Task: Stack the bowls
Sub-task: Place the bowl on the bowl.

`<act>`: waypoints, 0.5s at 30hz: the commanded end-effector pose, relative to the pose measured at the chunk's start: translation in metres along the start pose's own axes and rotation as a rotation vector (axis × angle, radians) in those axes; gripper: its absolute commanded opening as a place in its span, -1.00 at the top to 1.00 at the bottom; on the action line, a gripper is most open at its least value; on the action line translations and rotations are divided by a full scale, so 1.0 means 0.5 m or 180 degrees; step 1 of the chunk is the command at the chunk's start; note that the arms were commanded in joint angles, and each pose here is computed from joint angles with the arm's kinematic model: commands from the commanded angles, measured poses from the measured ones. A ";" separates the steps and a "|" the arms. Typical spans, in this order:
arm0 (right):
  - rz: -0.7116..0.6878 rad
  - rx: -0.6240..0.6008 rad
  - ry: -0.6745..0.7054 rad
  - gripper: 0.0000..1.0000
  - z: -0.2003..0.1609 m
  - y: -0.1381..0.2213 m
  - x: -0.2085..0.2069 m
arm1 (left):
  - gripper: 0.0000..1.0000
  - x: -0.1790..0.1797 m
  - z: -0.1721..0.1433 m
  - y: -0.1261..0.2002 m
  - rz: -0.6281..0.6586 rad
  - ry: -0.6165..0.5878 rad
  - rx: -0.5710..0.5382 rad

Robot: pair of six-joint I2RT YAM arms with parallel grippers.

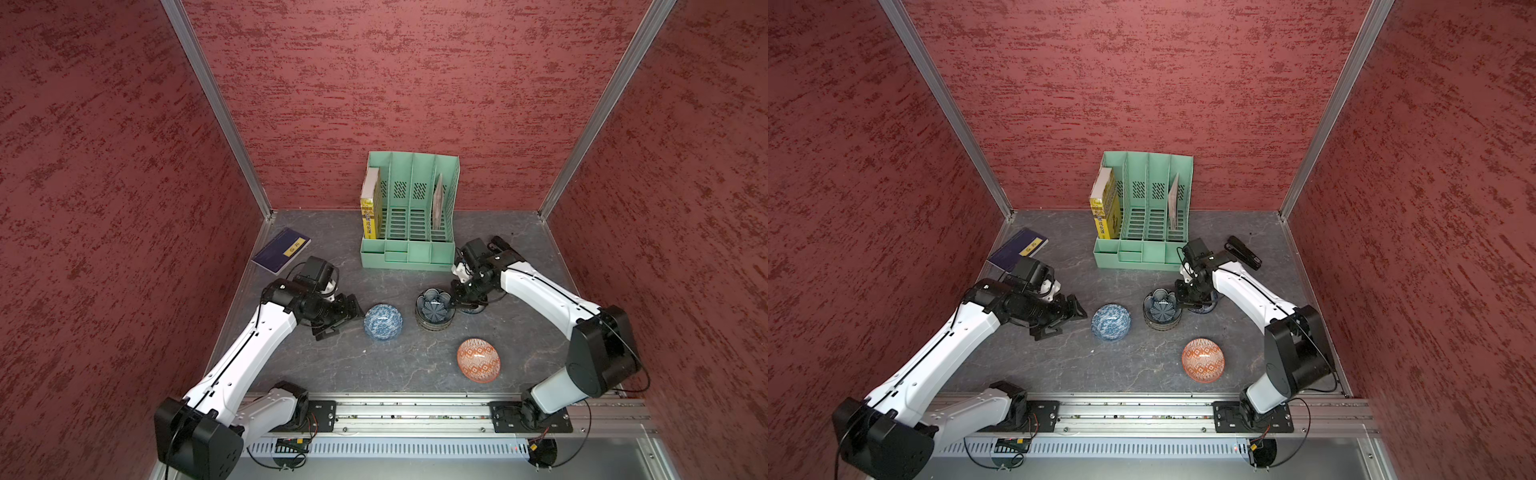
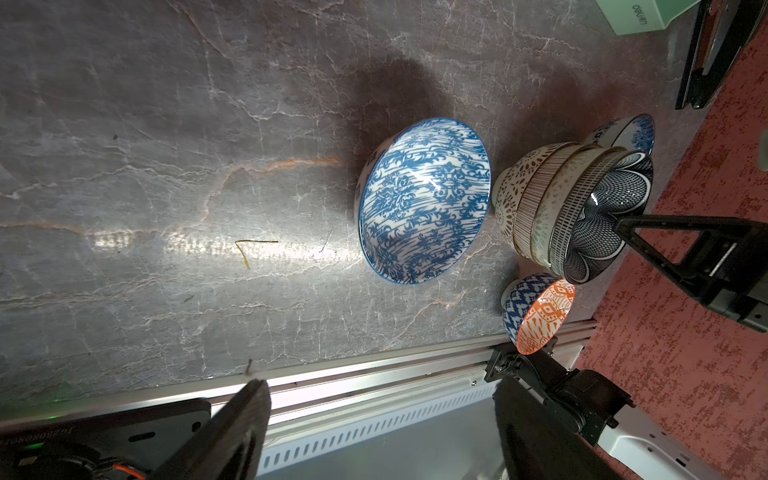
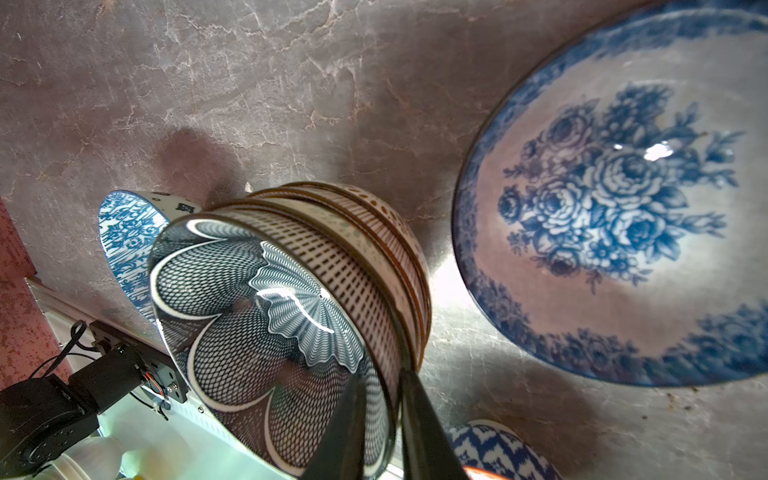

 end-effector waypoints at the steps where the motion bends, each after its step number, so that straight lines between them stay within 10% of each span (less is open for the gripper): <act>1: 0.0045 -0.0077 0.0021 0.60 0.009 0.011 0.003 | -0.76 0.001 0.002 -0.002 -0.0034 -0.0045 -0.0021; 15: -0.0131 -0.0391 0.0017 0.26 0.032 0.062 -0.006 | -0.75 0.006 -0.003 0.000 -0.0032 -0.0047 -0.0030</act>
Point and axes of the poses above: each gripper's point midway between its finger pads, its own y axis back along the fingers, its own x axis along the line the jaws close on, z = x × y, the point moved 2 cm from there along y, back along the fingers, and after that the axes turned 1 degree about -y, right-handed, at the moved point
